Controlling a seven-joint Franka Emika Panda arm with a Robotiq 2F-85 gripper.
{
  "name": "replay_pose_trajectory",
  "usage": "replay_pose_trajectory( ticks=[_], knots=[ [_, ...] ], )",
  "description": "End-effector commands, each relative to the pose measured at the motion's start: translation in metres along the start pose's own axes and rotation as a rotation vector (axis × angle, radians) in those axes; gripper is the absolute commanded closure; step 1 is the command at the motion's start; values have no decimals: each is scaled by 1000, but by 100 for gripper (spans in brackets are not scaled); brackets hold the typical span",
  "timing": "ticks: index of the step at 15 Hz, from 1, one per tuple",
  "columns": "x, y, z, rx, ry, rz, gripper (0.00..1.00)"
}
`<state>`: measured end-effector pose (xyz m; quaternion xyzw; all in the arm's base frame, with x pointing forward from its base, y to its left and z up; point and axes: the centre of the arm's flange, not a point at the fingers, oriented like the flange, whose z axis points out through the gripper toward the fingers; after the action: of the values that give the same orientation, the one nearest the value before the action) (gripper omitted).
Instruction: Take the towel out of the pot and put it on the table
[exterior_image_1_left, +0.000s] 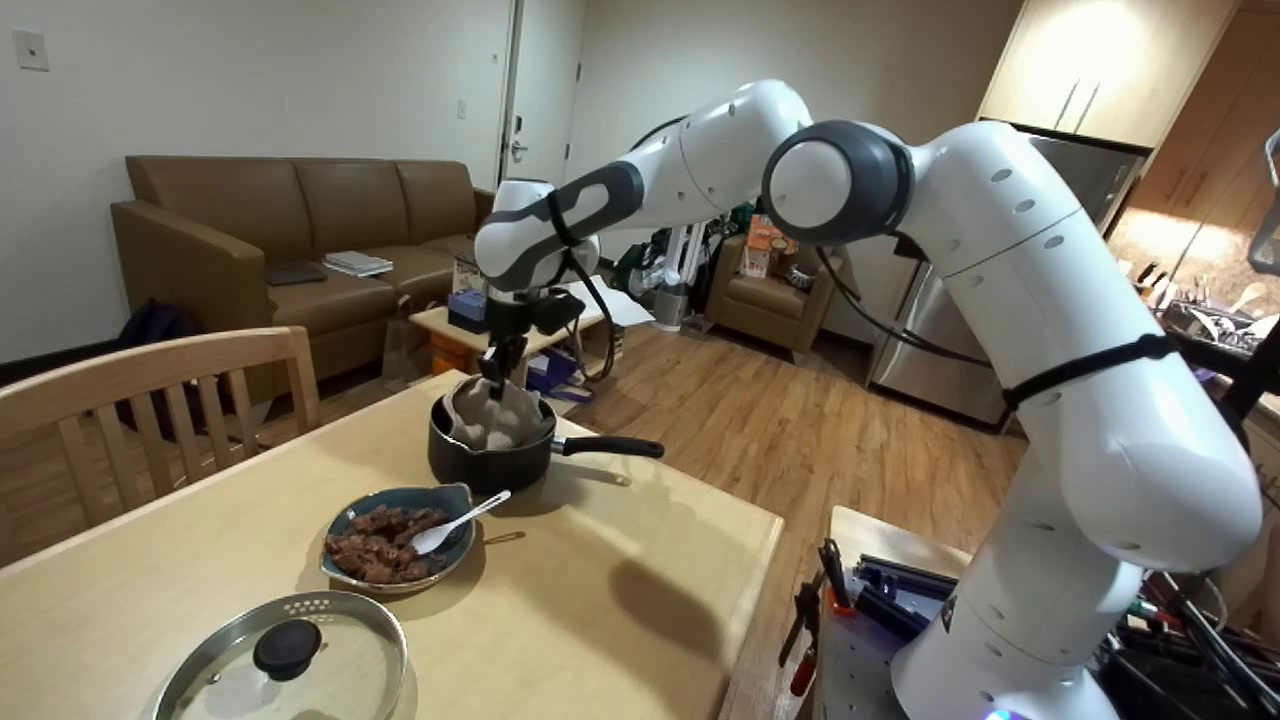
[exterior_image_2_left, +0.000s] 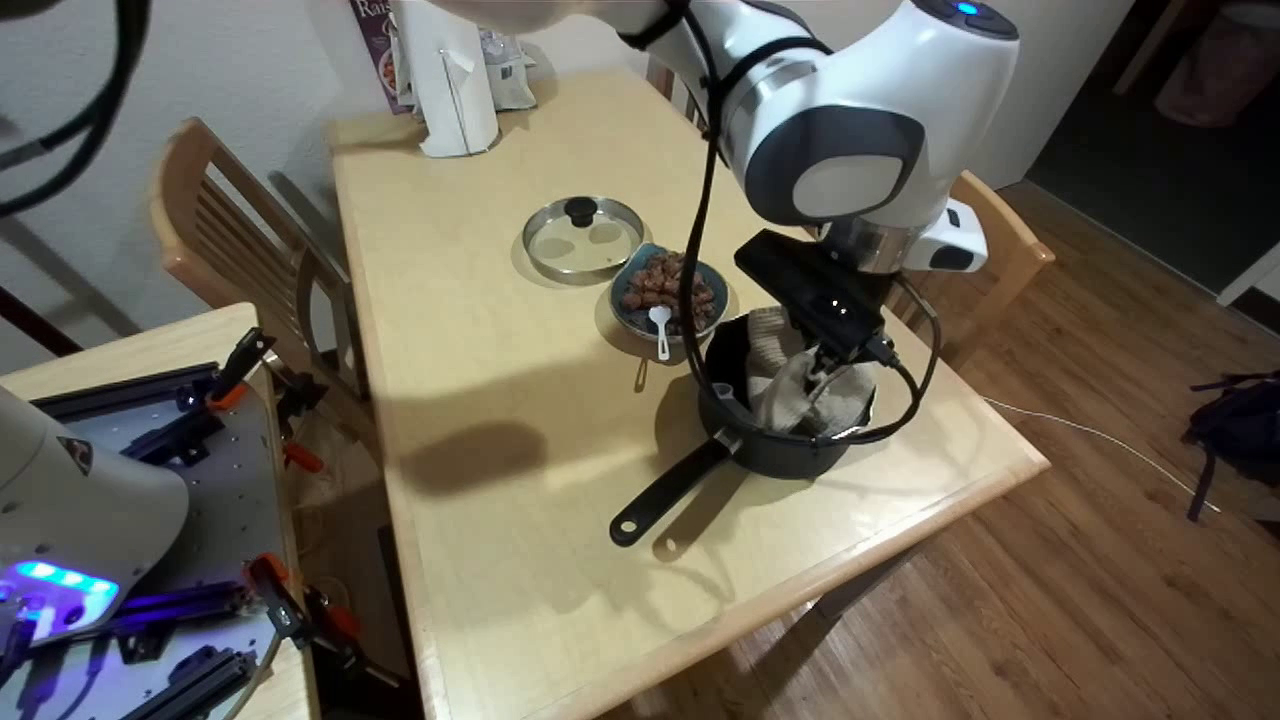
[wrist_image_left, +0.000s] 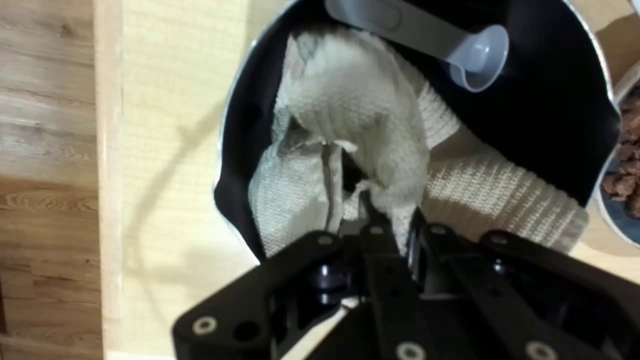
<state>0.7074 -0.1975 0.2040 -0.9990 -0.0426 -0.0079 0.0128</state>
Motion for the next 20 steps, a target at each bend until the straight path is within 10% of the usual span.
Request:
replay_pose_trajectory(
  ticks=[1, 7, 20],
  knots=[
    [-6, -24, -45, -21, 44, -25, 97],
    [-16, -75, -108, -33, 58, -114, 98],
    [-151, -131, -209, -111, 65, -132, 98]
  ],
)
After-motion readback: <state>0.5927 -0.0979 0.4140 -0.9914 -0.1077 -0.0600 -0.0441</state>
